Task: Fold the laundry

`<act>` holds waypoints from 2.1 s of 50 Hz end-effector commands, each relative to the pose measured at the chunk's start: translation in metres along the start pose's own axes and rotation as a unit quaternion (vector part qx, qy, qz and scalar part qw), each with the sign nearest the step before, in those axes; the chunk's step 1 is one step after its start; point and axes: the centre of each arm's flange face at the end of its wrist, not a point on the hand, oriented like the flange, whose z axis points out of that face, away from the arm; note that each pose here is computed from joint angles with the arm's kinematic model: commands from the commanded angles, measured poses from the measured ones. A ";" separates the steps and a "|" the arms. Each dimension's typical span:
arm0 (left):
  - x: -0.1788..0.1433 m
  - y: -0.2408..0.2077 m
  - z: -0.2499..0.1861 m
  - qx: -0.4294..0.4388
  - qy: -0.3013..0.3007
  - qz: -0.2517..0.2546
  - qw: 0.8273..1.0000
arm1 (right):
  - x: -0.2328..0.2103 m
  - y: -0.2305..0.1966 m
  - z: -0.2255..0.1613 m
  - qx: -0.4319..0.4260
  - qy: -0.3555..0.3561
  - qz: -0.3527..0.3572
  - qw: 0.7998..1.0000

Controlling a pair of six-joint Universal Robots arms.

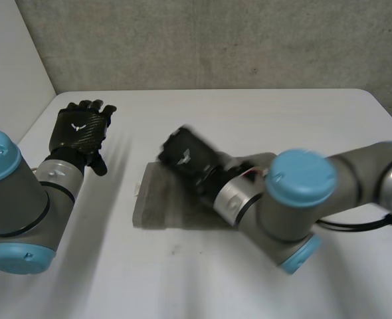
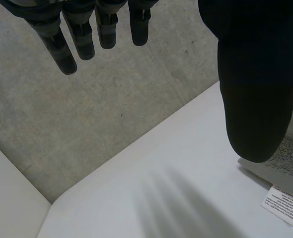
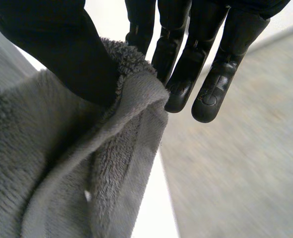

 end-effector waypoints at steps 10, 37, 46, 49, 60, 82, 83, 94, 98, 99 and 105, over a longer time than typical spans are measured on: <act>0.007 0.003 -0.004 -0.004 0.012 0.000 1.000 | 0.005 -0.010 -0.004 -0.041 0.043 0.088 0.994; 0.128 0.002 -0.032 -0.004 0.205 -0.124 0.971 | 0.044 0.086 -0.117 -0.303 0.147 0.335 0.880; 0.142 0.035 -0.011 -0.040 0.198 -0.115 0.973 | 0.038 0.085 -0.117 -0.296 0.144 0.330 0.885; 0.135 0.040 0.002 -0.042 0.165 -0.111 0.979 | 0.035 0.086 -0.117 -0.296 0.142 0.323 0.888; 0.076 0.058 0.028 -0.075 -0.008 -0.017 0.997 | 0.039 0.089 -0.113 -0.276 0.158 0.302 0.898; 0.075 -0.004 -0.032 -0.026 0.010 -0.048 0.998 | 0.071 0.079 -0.098 -0.264 0.155 0.083 0.948; 0.075 -0.004 -0.032 -0.026 0.010 -0.048 0.998 | 0.071 0.079 -0.098 -0.264 0.155 0.083 0.949; 0.044 -0.007 -0.031 -0.027 -0.030 -0.055 0.998 | 0.011 -0.007 -0.029 -0.070 0.025 -0.009 0.997; 0.038 -0.002 -0.033 -0.035 -0.038 -0.055 0.997 | -0.043 -0.017 -0.018 -0.009 -0.068 0.002 0.998; 0.038 -0.002 -0.033 -0.035 -0.038 -0.055 0.997 | -0.063 -0.016 -0.019 0.001 -0.100 0.007 0.995; 0.031 0.002 -0.032 -0.041 -0.049 -0.060 0.996 | -0.085 -0.009 -0.016 -0.005 -0.119 0.014 0.993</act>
